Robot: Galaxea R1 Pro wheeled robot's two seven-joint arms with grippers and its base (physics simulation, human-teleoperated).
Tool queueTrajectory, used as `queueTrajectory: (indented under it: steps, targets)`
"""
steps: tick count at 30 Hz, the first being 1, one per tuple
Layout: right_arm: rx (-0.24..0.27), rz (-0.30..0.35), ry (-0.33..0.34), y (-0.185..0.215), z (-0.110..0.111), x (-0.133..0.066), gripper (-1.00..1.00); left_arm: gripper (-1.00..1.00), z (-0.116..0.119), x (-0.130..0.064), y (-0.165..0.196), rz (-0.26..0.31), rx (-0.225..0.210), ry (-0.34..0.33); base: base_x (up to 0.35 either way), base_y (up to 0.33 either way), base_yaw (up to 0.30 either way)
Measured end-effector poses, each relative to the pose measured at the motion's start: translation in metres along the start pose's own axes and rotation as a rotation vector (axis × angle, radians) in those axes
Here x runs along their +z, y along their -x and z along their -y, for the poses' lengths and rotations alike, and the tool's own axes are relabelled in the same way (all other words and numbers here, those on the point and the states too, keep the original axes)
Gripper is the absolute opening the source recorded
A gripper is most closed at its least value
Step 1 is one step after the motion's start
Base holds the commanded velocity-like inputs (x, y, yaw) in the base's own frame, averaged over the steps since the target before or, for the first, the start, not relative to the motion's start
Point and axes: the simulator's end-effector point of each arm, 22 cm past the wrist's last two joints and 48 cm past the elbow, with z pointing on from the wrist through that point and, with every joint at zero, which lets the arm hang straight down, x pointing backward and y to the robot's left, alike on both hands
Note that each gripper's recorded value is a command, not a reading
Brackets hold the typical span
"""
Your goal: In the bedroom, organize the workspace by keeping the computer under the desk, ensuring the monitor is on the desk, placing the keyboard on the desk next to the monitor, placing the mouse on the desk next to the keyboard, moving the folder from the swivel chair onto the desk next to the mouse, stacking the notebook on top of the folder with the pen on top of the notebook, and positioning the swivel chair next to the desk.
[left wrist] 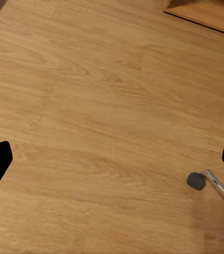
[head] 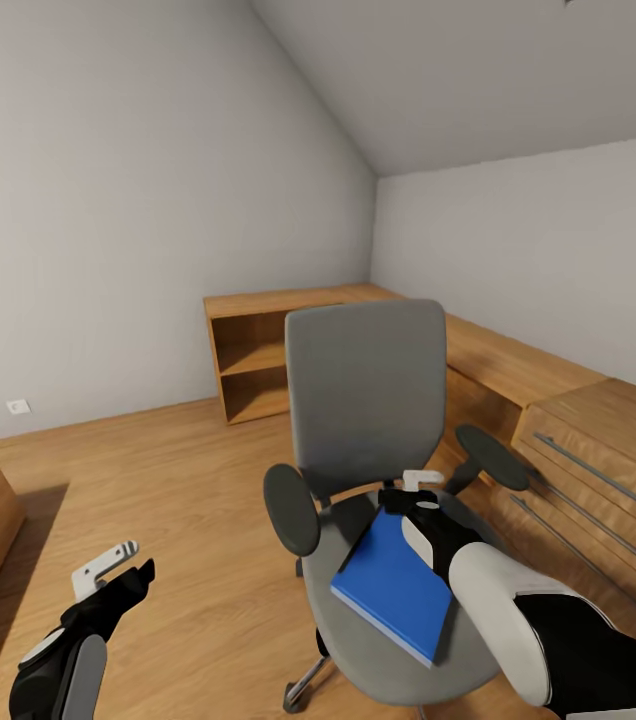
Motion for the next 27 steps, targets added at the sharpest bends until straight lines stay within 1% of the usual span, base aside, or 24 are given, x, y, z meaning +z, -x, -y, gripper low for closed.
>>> queueTrajectory:
  steps: [8, 18, 22, 23, 27]
  targets:
    - [0.0, -0.001, 0.0, -0.016, 0.0, 0.007, 1.0, 1.0, -0.004, 0.007, -0.013, 0.004, -0.001, -0.003, 0.0, 0.0, 0.0]
    - [-0.002, 0.001, 0.0, -0.016, 0.0, 0.007, 1.0, 1.0, -0.002, 0.005, -0.008, 0.017, -0.004, -0.007, 0.0, 0.0, 0.0]
    - [-0.004, 0.001, 0.0, -0.023, 0.0, 0.01, 1.0, 1.0, -0.004, 0.008, -0.014, 0.02, -0.004, -0.009, 0.0, 0.0, 0.0]
    - [-0.012, 0.005, 0.001, -0.024, -0.001, 0.011, 1.0, 1.0, -0.005, 0.009, -0.015, 0.022, -0.004, -0.009, 0.0, 0.0, 0.0]
    - [-0.013, 0.005, 0.001, -0.024, -0.001, 0.011, 1.0, 1.0, -0.005, 0.009, -0.015, 0.023, -0.004, -0.009, 0.0, 0.0, 0.0]
